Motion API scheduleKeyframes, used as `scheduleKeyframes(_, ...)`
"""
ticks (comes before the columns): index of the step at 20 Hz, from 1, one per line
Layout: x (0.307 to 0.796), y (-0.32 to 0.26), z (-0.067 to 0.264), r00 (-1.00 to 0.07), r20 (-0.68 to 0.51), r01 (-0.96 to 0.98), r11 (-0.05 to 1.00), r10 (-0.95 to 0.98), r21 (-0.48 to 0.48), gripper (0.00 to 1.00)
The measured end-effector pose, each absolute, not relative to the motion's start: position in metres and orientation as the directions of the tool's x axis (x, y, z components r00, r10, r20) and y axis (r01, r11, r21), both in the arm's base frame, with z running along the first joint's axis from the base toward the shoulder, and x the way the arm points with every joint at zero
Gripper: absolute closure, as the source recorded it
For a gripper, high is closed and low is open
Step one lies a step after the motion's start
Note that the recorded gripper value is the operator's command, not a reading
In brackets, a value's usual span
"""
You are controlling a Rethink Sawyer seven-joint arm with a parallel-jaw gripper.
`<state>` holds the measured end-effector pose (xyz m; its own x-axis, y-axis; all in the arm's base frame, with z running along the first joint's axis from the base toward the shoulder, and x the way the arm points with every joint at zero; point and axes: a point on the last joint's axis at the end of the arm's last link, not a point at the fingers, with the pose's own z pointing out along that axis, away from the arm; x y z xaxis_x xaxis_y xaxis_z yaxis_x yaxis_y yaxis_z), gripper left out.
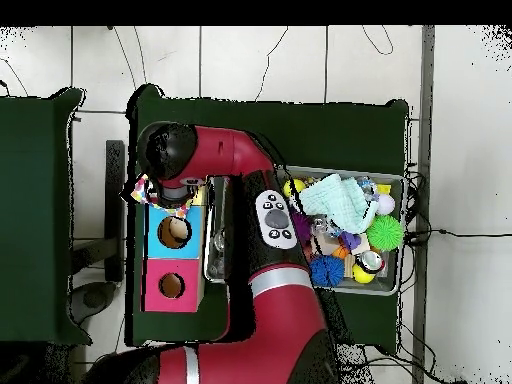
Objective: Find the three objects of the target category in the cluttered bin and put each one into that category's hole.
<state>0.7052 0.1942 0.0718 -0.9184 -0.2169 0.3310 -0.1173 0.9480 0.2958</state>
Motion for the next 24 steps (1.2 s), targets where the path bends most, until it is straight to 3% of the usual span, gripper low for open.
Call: scheduleKeyframes(24,0.697,0.206,0.078,-0.924,0.272,-0.215,0.953,-0.269,0.213,1.0)
